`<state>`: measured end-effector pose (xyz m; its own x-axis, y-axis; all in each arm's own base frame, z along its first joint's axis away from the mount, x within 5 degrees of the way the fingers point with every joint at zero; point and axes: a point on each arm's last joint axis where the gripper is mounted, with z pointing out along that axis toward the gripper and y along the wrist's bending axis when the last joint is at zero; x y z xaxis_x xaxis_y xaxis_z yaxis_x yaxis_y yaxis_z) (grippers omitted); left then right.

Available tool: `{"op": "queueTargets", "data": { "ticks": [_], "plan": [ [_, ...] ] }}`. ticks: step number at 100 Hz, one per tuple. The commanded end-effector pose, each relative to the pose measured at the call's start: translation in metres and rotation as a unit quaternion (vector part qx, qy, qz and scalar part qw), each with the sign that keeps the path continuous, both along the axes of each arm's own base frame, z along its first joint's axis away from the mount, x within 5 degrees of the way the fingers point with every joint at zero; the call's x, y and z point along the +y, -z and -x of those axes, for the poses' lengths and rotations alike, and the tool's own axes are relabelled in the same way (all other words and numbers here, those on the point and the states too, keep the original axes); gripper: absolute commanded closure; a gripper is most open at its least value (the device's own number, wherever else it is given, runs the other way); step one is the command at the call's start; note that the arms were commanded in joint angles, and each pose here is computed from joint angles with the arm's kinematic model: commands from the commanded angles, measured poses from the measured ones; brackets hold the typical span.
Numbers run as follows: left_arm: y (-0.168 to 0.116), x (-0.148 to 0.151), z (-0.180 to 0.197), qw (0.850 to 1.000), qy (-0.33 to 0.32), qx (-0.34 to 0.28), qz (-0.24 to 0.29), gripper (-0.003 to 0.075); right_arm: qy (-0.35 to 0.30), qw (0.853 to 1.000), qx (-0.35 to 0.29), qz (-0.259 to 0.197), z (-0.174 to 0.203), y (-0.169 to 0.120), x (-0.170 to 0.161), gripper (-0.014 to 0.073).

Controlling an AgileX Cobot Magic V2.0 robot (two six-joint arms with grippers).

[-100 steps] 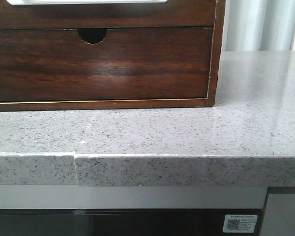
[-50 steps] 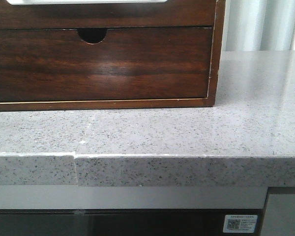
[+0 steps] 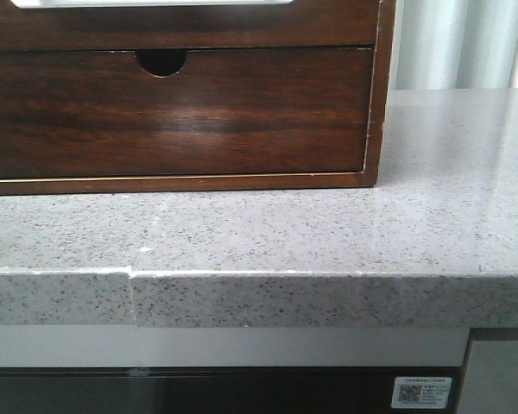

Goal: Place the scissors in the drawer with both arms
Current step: 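Grasp the white drawer handle with the left gripper, then pull the drawer open toward the robot with the left gripper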

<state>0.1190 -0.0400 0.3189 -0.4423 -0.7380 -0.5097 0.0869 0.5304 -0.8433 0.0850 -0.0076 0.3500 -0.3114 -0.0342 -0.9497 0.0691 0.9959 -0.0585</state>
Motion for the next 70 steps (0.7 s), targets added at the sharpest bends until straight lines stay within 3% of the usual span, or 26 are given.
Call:
{"op": "queueTargets", "data": {
  "ticks": [1, 36, 70],
  "plan": [
    [-0.005, -0.005, -0.016, 0.999, 0.016, 0.01, 0.039, 0.0261, -0.003, 0.999, -0.054, 0.007, -0.002, -0.018, 0.0, 0.0118],
    [-0.005, -0.026, -0.059, 0.989, 0.13, 0.007, 0.071, 0.0261, -0.003, 0.999, -0.054, 0.007, -0.002, -0.018, 0.0, 0.0118],
    [-0.002, -0.038, -0.095, 0.974, 0.2, -0.004, 0.108, 0.0261, -0.003, 0.999, -0.054, 0.007, -0.002, -0.018, 0.0, 0.0118]
  ]
}}
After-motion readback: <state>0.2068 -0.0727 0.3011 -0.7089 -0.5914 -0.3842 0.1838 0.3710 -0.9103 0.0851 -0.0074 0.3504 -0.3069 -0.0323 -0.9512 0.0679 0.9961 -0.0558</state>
